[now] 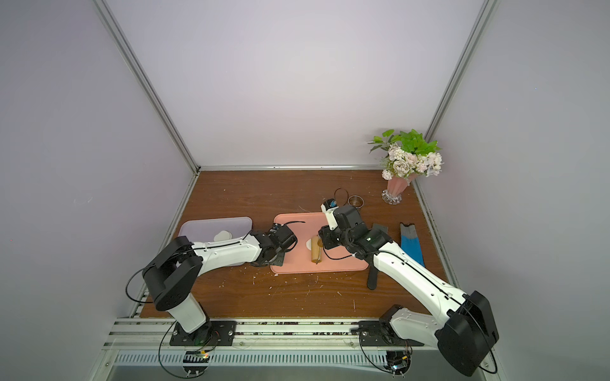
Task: Roll out the dumpling wrappers from the dough
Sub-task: Flatten out the dough on the work surface.
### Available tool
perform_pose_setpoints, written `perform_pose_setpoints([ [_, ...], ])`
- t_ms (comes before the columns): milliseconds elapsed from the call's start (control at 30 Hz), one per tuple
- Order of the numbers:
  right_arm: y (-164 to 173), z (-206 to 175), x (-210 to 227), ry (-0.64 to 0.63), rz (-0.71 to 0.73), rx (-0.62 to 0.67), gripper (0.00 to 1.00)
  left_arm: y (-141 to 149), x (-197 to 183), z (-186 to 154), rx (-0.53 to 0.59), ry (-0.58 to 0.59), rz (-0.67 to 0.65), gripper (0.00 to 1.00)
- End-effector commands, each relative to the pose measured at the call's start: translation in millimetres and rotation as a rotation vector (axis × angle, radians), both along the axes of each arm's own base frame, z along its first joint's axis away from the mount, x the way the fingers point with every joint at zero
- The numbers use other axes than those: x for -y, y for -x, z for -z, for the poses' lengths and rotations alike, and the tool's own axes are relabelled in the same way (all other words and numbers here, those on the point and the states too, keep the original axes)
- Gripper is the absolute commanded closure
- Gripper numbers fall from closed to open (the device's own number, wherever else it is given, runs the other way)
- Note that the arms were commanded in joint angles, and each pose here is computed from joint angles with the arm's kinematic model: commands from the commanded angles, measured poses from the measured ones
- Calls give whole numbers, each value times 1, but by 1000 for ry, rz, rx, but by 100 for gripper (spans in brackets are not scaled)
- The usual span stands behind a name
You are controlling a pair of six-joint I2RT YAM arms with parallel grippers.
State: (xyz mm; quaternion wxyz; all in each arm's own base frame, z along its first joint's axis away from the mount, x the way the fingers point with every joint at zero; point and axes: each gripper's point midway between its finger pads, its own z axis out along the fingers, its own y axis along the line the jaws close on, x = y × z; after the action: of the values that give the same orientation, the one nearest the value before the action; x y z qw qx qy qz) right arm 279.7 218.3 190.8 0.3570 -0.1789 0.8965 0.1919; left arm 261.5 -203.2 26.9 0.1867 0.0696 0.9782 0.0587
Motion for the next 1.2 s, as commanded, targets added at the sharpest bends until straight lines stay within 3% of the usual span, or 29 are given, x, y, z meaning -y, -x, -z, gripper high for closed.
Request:
perform_pose_setpoints([
  [0,-7,-31,-3,-77,15,70,100,7,9,1,-38,4,41,79],
  [100,-10,-39,1,-90,31,86,100,5,12,-5,-24,19,42,63],
  [233,-12,-47,6,-102,47,104,100,0,14,-14,-1,35,43,48],
  [633,-19,-47,-3,-145,16,152,100,-7,10,-30,30,82,7,49],
  [800,-18,-28,-3,-103,5,118,100,-6,8,-31,35,84,-2,51],
  [967,0,11,5,-52,-16,51,100,-5,6,-27,28,72,-7,52],
  [1167,27,22,20,-10,-29,2,100,-5,5,-23,22,63,-6,53],
])
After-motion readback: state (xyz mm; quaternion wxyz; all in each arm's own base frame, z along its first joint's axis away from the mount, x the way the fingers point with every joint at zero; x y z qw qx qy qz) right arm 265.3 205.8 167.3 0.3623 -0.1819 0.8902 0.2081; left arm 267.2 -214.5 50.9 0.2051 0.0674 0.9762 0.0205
